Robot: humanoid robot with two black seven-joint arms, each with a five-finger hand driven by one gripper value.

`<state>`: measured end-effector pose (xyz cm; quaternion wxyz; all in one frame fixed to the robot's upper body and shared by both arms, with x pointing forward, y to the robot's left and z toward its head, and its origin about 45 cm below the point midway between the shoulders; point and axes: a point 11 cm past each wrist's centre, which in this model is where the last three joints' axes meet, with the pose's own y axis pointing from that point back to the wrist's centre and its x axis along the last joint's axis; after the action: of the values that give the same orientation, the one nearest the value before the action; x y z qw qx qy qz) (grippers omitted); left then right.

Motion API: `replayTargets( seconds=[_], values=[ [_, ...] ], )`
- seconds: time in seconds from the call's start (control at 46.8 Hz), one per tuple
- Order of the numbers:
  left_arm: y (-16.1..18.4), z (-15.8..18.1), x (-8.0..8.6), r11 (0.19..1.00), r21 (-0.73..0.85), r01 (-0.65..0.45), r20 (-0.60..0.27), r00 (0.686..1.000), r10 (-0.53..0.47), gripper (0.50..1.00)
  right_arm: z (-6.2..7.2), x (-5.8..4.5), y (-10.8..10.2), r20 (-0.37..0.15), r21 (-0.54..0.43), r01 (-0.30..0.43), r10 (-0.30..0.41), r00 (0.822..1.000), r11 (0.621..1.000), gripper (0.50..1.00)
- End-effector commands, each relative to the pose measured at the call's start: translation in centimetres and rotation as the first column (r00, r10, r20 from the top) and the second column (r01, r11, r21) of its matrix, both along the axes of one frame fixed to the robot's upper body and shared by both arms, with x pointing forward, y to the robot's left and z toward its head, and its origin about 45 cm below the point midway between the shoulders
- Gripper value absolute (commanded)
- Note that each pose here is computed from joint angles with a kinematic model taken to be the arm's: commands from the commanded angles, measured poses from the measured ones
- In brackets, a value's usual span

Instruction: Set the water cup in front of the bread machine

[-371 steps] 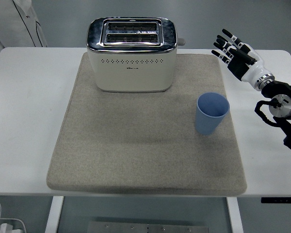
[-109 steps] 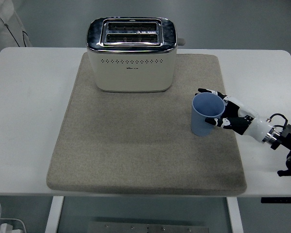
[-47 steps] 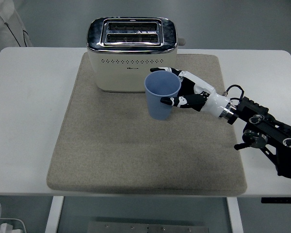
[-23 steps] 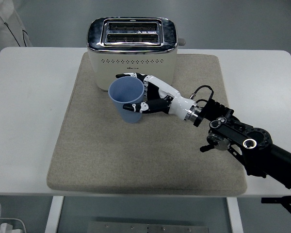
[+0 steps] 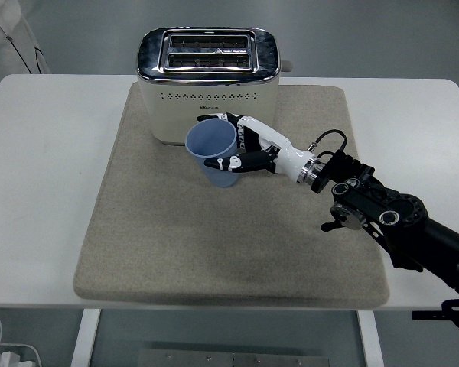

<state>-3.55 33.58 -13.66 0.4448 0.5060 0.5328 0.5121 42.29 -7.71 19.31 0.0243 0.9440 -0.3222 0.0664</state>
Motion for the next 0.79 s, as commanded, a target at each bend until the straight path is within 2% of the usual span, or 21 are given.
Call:
replayTargets(
  seconds=[0.0,0.385,0.577,0.769],
  values=[
    [0.0,0.0,0.0,1.000,0.000,0.000,0.000,1.000,0.000,1.000,-0.2,-0.1,0.0,-0.004,-0.002,-0.002,0.002,1.000,1.000,0.746],
    [0.0,0.0,0.0,1.000,0.000,0.000,0.000,1.000,0.000,1.000,-0.7,-0.7,0.0,-0.026,0.022,0.002,-0.001,1.000,1.000,0.772],
    [0.0,0.0,0.0,1.000,0.000,0.000,0.000,1.000,0.000,1.000,-1.7,-1.0,-0.4,-0.045,0.025,0.023,-0.022,0.999,0.999,0.823],
    [0.0,0.0,0.0,1.000,0.000,0.000,0.000,1.000,0.000,1.000,-1.5,-1.2,0.0,-0.045,0.038,0.018,-0.016,0.999,0.999,0.860]
  ],
)
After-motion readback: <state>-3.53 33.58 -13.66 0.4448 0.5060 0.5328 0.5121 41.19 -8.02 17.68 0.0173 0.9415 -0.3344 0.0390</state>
